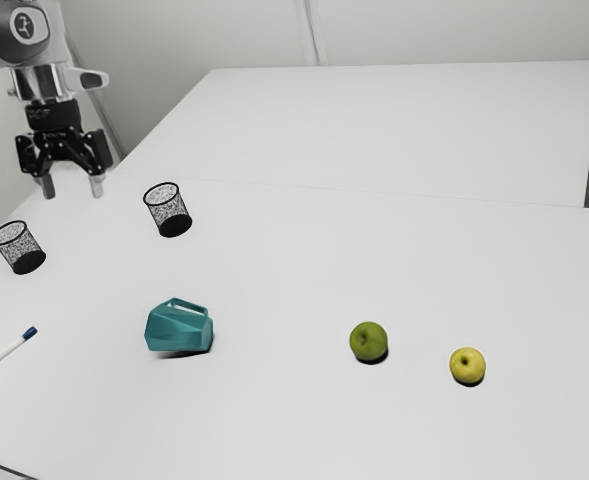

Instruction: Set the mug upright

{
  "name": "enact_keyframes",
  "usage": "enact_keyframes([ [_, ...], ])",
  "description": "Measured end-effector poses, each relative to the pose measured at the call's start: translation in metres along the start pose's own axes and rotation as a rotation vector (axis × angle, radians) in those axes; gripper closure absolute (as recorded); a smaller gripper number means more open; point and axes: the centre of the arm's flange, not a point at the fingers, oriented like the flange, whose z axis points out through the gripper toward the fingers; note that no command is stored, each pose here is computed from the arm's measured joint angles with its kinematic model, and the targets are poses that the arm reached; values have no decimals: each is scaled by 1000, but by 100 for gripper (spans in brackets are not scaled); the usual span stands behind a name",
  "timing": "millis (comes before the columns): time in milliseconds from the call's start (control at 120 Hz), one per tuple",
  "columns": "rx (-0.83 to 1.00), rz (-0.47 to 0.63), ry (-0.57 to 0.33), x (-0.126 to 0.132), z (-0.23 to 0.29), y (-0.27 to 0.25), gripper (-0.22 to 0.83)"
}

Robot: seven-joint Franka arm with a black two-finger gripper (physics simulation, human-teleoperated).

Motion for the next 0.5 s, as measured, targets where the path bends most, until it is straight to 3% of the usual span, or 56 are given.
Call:
enact_keyframes([
  [142, -2, 52, 130, 13, -7, 28, 2],
  [317, -335, 107, 47, 45, 119, 67, 2],
  [408, -547, 33, 44, 55, 175, 44, 2],
  [500, -694, -113, 118, 58, 203, -29, 2],
])
